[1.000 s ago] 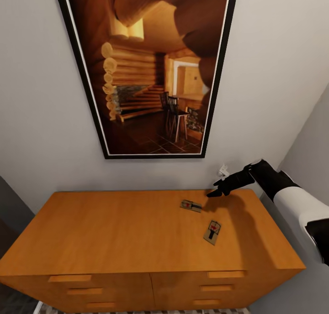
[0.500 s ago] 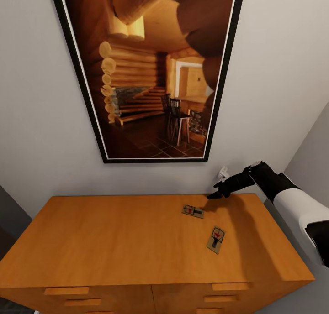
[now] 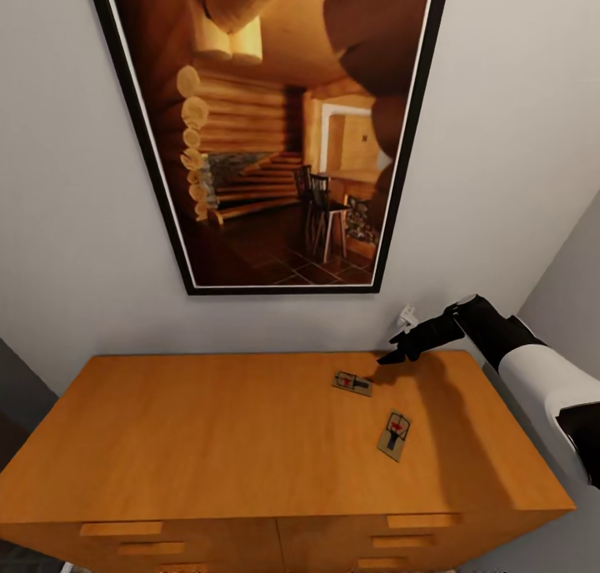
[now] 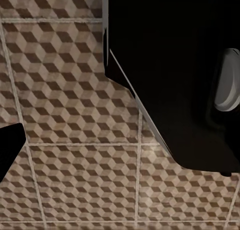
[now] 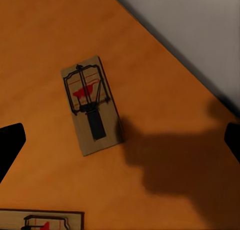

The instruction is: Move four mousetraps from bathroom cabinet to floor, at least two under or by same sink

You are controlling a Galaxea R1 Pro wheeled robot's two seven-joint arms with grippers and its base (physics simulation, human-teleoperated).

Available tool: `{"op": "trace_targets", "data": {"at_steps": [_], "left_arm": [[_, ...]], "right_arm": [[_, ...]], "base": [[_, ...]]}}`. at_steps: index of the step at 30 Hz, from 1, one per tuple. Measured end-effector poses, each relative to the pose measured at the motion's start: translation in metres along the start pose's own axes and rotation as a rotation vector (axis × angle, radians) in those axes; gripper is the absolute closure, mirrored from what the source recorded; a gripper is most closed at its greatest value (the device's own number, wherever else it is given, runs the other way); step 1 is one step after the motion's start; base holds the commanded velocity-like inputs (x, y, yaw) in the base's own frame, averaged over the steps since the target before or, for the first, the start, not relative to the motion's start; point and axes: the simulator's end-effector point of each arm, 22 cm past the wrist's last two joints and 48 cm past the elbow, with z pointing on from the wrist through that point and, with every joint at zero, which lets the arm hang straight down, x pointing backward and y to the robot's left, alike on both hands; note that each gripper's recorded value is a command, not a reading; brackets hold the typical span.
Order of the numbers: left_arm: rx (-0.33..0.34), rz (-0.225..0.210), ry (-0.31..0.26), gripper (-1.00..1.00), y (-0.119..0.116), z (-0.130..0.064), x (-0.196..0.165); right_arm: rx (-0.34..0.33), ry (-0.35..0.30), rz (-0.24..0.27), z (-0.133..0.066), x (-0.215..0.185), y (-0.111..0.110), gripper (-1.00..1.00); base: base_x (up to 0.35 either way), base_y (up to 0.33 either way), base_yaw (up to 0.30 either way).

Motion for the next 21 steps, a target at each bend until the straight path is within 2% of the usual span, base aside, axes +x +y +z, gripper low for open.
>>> {"op": "trace_targets", "data": {"at_steps": [21], "left_arm": [[0.0, 0.0, 0.027, -1.0, 0.0, -0.004, 0.009]], "right_arm": [[-0.02, 0.02, 0.031, 0.015, 0.016, -0.003, -1.0]], "base": [[0.0, 0.0, 0.0]]}}
